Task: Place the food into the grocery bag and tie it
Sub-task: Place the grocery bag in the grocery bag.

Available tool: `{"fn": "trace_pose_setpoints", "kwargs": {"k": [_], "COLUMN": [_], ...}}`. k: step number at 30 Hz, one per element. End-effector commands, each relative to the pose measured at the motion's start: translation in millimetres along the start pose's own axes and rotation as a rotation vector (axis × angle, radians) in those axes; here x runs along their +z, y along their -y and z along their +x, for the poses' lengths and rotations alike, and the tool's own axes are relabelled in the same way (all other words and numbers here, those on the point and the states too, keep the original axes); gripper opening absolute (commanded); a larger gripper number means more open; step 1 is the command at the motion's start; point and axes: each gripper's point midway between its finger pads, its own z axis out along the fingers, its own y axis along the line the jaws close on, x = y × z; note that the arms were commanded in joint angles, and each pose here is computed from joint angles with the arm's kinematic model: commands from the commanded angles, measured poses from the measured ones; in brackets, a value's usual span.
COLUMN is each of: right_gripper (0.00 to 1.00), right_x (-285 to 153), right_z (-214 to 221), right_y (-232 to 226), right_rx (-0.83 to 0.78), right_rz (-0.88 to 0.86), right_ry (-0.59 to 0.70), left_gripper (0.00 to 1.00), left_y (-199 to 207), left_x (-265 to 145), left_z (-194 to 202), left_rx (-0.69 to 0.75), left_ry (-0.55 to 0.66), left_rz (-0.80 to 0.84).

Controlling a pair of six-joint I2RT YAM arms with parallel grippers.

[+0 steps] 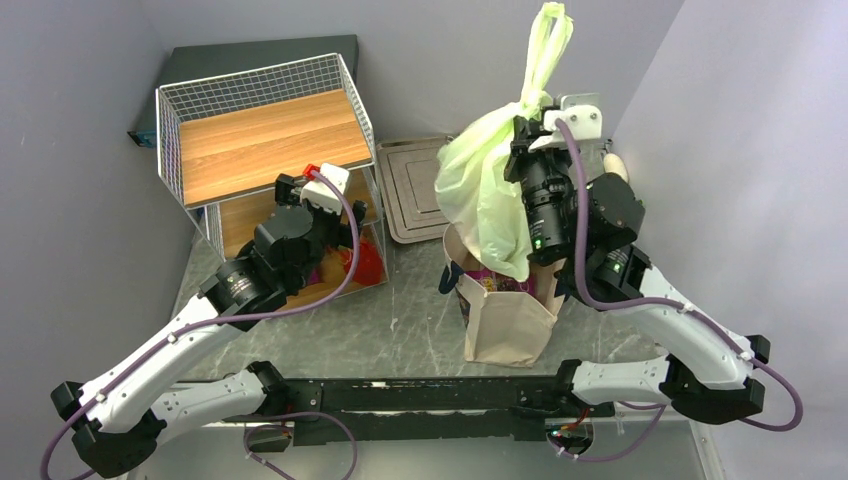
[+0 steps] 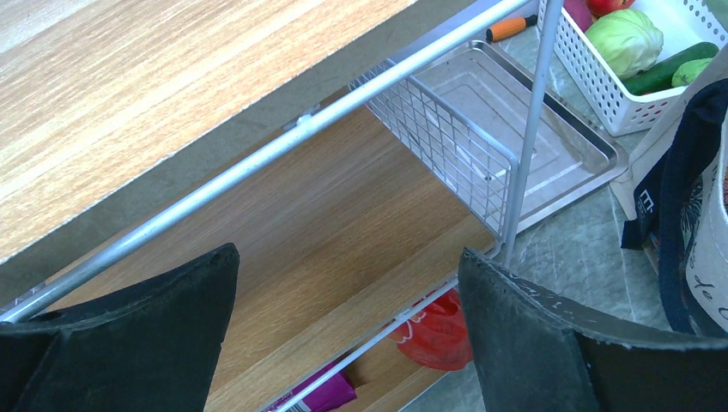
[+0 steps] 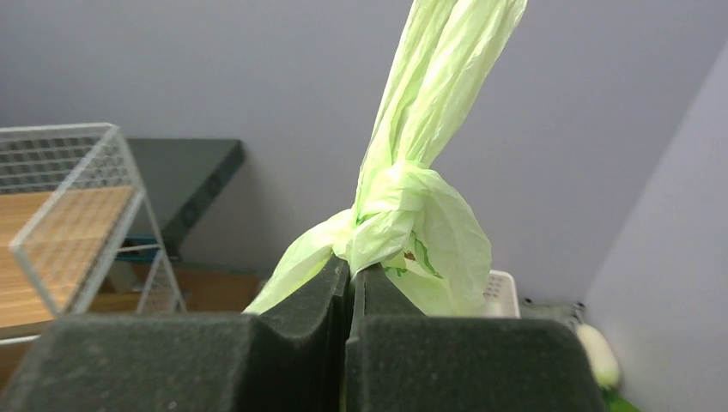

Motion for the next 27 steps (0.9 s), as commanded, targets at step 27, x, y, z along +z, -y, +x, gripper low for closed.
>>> {"fn": "trace_pose_setpoints", "kwargs": {"k": [27], "right_gripper": [0.00], "right_x": [-63.0], "right_z": [113.4], "right_y": [57.9], "right_rx": [-0.079], "right_rz": [0.118], "right_ry": [-0.259], "left_gripper": [0.99], "left_y": [-17.1], "left_x": [3.1], "left_z": [-27.1], "left_rx": [-0.055], "left_ry": [0.087], "left_rz": [-0.072]}}
